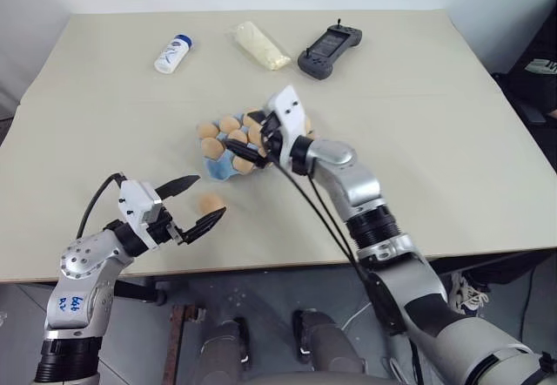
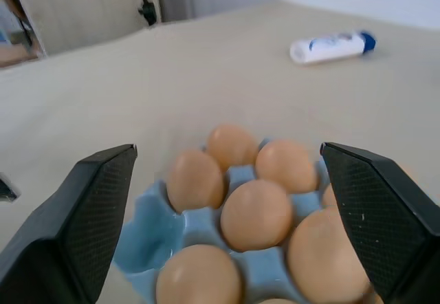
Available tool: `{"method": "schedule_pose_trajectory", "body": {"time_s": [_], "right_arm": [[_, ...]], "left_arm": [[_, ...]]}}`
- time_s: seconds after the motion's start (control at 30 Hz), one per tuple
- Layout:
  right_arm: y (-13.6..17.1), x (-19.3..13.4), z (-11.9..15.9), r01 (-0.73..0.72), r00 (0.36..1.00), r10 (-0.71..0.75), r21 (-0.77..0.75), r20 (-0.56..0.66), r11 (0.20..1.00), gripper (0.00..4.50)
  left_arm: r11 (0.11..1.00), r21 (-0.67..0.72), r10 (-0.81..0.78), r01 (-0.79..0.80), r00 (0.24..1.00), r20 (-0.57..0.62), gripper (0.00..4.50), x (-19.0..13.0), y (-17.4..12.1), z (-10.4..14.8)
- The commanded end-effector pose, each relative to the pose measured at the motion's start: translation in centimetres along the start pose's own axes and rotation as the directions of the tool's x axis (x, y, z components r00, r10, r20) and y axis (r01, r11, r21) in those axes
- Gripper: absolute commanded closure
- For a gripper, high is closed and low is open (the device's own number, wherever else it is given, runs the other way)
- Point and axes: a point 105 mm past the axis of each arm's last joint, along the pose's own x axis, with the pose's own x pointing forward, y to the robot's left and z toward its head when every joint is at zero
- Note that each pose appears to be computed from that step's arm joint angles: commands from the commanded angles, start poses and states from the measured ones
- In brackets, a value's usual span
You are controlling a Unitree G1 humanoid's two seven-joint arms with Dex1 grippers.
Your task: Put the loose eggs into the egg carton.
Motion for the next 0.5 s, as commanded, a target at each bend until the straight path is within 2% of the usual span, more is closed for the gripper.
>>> {"method": "schedule_pose_trajectory", "body": {"time_s": [0.03, 0.27, 0.37, 0.5], "right_arm": [[-0.4, -2.7, 1.9, -0.068, 0.994, 0.071, -0.041, 0.081, 0.997, 0.02], [-2.0, -8.3, 0.6, -0.138, 0.988, 0.144, -0.098, 0.057, 0.986, 0.02], [-2.2, -10.1, -0.7, -0.190, 0.982, 0.190, -0.107, -0.004, 0.976, 0.02], [-2.6, -11.6, -0.8, -0.246, 0.969, 0.248, -0.100, 0.005, 0.964, 0.02]], "left_arm": [[0.998, 0.033, 0.056, -0.058, 0.997, 0.053, 0.00, -0.9, 0.5, 1.8], [0.970, 0.035, 0.238, -0.241, 0.968, 0.081, 0.00, -3.1, 2.0, 2.2], [0.945, 0.010, 0.324, -0.327, 0.939, 0.111, 0.00, -4.1, 2.4, 2.5], [0.891, -0.038, 0.453, -0.452, 0.881, 0.139, 0.00, -6.0, 2.7, 2.6]]}}
